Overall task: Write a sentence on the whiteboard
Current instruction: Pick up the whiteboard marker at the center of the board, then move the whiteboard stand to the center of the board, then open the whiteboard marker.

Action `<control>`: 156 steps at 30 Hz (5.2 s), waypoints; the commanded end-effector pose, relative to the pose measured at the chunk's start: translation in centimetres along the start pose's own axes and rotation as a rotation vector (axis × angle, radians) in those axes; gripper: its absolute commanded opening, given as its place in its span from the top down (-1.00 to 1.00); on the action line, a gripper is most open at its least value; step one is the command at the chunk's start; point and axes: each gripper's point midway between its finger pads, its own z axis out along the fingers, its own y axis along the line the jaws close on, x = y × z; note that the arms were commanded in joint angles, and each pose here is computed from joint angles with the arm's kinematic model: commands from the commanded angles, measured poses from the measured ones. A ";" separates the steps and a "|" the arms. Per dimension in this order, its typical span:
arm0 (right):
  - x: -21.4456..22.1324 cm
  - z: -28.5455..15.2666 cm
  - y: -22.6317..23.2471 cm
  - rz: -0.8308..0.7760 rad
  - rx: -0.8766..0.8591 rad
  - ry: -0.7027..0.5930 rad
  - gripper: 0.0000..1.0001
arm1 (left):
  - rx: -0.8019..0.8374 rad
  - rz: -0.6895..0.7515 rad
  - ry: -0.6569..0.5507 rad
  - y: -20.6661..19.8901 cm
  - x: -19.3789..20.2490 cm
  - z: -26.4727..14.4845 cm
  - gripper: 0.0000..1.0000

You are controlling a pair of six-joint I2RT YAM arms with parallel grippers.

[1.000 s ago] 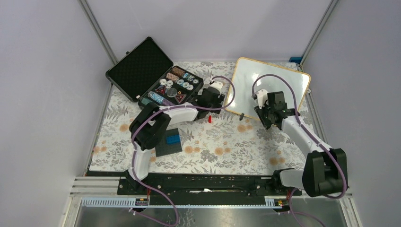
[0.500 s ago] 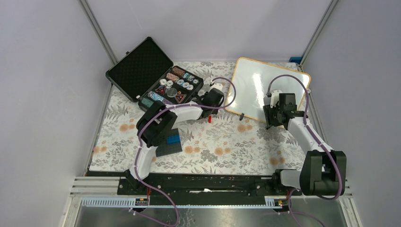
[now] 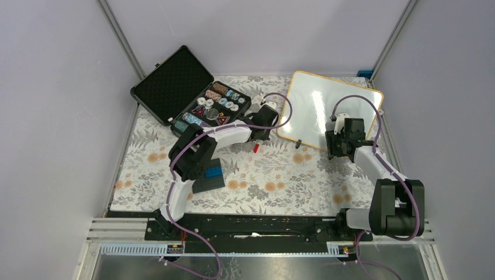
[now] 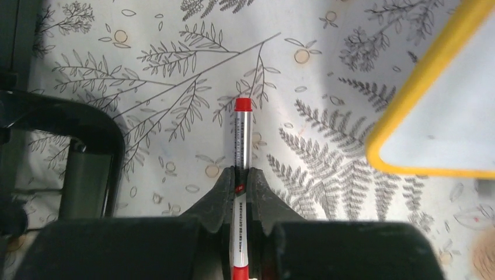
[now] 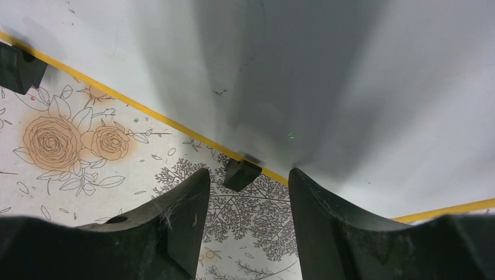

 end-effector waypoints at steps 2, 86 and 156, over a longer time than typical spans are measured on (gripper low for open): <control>-1.3 0.4 0.7 0.000 -0.041 -0.081 -0.17 | 0.114 -0.020 -0.094 -1.1 -5.3 -6.8 1.00; 1.2 1.7 22.4 -0.230 -0.404 0.154 1.00 | -0.053 -0.469 -0.555 23.9 -18.7 -28.9 1.00; -13.7 -22.6 27.1 0.289 -1.377 0.007 -0.29 | 0.849 0.630 -0.324 -4.7 -6.8 -32.3 1.00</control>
